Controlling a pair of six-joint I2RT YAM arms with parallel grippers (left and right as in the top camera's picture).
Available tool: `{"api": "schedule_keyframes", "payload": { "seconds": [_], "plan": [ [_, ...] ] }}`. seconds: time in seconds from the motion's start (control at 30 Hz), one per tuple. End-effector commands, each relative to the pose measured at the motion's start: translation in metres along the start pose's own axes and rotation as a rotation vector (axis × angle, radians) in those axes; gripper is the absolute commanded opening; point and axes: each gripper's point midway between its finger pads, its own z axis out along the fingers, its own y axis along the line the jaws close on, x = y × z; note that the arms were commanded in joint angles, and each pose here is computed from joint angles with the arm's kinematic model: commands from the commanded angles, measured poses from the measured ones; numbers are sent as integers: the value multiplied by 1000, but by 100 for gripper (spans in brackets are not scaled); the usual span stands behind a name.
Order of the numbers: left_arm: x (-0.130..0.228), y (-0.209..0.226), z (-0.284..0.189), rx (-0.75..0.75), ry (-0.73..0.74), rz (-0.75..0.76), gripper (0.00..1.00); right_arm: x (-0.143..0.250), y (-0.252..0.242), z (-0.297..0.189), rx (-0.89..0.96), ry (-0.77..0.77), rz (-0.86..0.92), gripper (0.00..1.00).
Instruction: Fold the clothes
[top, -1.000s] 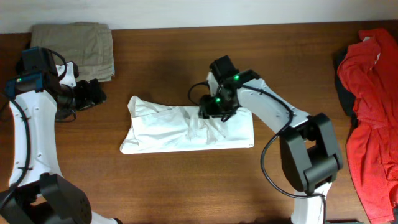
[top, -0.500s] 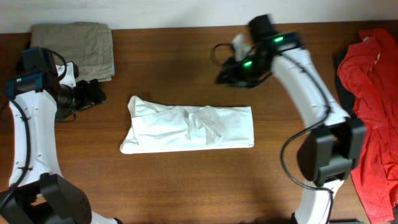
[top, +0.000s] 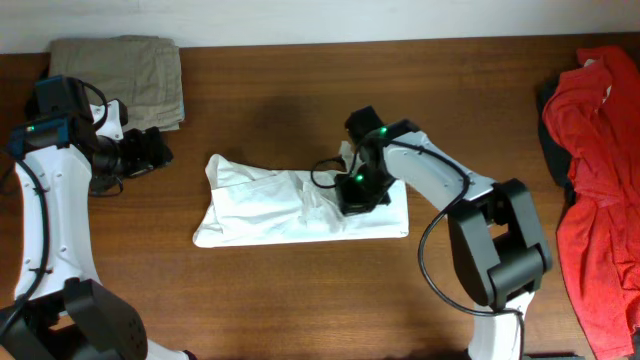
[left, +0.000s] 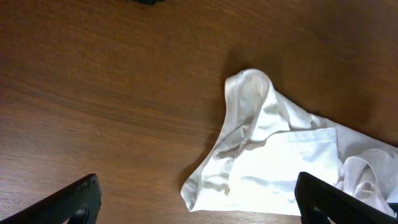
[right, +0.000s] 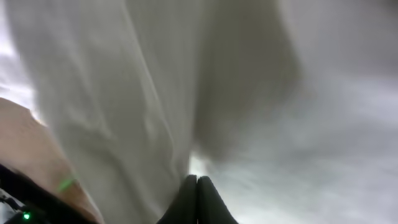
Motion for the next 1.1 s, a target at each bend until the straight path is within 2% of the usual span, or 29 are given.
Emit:
{"api": "schedule_keyframes", "payload": {
  "seconds": [0.0, 0.13, 0.23, 0.3, 0.4, 0.47, 0.63, 0.7, 0.83, 0.93, 1.0, 1.07],
  "plan": [
    [0, -3, 1, 18, 4, -3, 99, -4, 21, 8, -27, -27, 35, 4],
    [1, -3, 1, 18, 5, -4, 99, -9, 43, 17, -46, -63, -6, 8],
    [0, -3, 1, 17, 4, -3, 99, -12, 53, 26, -29, -88, -54, 4],
    [0, -3, 1, 17, 4, -3, 99, -19, 47, 4, 5, -116, -33, 4],
    [0, -3, 1, 17, 4, -3, 99, -33, 19, -62, 104, -189, -18, 4],
    [0, -3, 1, 17, 4, -3, 99, -33, -9, -87, 124, -173, -35, 4],
    [0, -3, 1, 18, 4, -3, 99, -19, -54, -55, 17, -102, 29, 4],
    [0, -3, 1, 18, 4, -3, 99, -14, -71, -37, -73, -114, 48, 5],
    [0, -3, 1, 18, 4, -3, 99, -12, -118, -22, -63, -173, 126, 7],
    [0, -3, 1, 17, 4, -3, 99, -14, -152, -34, -11, -209, 196, 8],
    [0, -3, 1, 18, 3, -3, 99, -21, -145, -51, -85, -227, 211, 7],
    [0, -3, 1, 18, 1, -3, 99, -27, -136, -73, -84, -230, 193, 6]
  ]
}}
